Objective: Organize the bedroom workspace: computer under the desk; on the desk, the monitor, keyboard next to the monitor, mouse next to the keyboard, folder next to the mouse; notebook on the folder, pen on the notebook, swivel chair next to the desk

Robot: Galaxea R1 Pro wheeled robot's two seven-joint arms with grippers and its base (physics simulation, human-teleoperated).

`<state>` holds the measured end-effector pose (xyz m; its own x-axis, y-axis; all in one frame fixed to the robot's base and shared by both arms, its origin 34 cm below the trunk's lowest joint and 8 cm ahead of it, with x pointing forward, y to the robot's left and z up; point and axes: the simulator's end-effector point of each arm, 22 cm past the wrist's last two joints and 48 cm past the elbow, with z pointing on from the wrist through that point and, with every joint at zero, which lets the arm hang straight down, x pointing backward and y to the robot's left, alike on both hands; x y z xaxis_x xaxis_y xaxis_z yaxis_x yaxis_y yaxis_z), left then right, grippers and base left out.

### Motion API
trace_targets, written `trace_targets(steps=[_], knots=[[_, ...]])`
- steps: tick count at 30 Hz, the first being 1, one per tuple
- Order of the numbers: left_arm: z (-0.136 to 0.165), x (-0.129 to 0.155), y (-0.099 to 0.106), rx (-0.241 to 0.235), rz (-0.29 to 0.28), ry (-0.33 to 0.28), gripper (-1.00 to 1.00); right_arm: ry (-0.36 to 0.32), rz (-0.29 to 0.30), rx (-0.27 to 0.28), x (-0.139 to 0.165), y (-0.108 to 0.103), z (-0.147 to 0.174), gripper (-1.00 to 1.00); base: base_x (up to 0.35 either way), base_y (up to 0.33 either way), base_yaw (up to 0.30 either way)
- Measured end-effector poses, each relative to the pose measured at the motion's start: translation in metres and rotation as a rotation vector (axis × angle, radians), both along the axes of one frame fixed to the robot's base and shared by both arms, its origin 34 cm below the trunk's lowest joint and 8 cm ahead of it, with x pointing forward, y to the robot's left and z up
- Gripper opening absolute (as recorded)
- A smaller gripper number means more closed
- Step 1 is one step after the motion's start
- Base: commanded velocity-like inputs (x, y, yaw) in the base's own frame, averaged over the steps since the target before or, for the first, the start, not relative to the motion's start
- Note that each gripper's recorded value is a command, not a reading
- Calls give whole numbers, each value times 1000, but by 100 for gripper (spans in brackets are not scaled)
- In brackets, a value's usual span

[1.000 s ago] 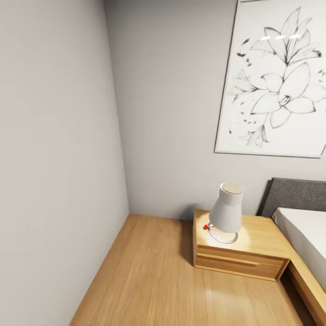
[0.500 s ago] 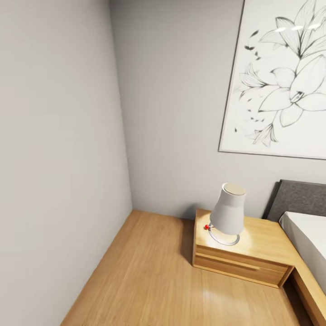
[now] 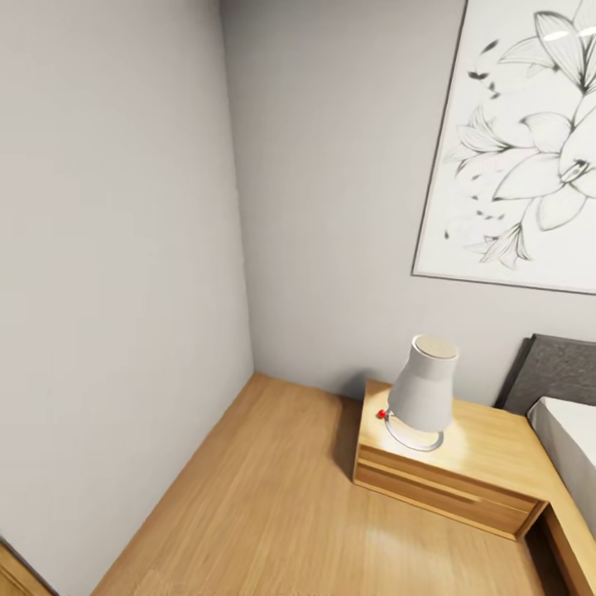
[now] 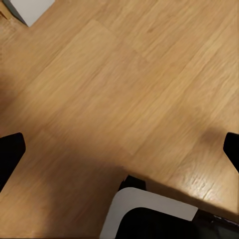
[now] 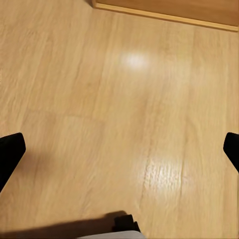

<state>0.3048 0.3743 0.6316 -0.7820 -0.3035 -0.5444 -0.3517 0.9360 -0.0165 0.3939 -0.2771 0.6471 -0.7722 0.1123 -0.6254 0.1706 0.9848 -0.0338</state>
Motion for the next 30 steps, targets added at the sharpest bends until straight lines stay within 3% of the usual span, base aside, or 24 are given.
trace_targets(steps=[30], knots=[[-6,-11,-1,-1,0,31,100,31,7,-4,-10,0,-8,100,-2,-8,201]])
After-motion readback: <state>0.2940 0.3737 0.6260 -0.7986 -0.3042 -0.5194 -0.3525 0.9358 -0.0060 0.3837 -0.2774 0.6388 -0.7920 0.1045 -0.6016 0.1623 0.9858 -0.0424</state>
